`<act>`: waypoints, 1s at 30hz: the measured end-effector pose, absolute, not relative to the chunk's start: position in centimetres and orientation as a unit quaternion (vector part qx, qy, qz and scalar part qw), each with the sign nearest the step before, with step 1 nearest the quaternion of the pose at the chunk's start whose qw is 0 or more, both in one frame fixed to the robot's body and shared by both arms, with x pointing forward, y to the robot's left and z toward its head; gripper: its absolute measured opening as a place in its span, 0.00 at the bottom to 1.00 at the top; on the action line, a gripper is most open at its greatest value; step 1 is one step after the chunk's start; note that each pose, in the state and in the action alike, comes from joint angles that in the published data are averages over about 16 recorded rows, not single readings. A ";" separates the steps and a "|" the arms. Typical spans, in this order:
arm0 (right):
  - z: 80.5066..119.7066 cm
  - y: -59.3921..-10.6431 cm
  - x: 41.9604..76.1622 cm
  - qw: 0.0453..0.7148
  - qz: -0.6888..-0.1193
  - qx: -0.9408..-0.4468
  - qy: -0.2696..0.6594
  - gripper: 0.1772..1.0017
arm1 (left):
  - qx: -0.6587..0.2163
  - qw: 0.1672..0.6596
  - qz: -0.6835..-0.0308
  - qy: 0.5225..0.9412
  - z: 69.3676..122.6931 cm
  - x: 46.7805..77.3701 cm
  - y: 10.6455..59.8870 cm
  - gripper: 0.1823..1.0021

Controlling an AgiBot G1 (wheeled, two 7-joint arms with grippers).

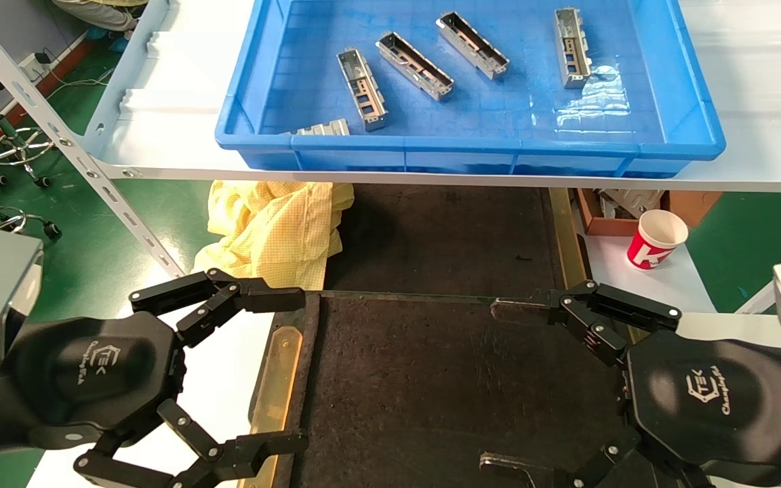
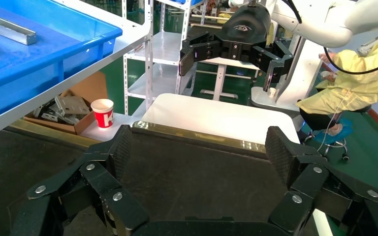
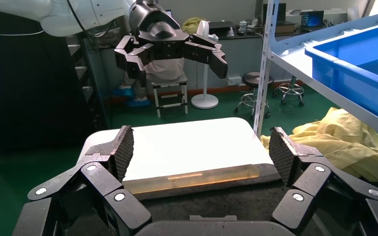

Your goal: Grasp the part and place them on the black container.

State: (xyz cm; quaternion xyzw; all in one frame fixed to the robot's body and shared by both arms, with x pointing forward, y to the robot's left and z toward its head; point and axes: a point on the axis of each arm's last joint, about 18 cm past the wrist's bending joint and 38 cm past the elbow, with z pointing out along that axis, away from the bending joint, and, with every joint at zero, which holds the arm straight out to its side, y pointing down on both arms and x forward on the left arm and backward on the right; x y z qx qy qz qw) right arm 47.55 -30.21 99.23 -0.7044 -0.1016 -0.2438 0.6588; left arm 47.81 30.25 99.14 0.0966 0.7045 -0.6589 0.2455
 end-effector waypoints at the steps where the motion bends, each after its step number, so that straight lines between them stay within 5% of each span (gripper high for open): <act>1: 99.2 -30.2 47.6 0.659 -0.244 -0.704 -0.102 1.00 | 0.097 0.245 -0.659 0.704 99.1 47.8 30.2 0.99; 14: 99.2 -30.2 47.6 0.659 -0.244 -0.704 -0.102 1.00 | 0.097 0.245 -0.659 0.704 99.1 47.8 30.2 0.88; 30: 100.9 -30.1 47.9 0.661 -0.254 -0.699 -0.099 1.00 | 0.097 0.245 -0.659 0.704 99.1 47.8 30.2 0.48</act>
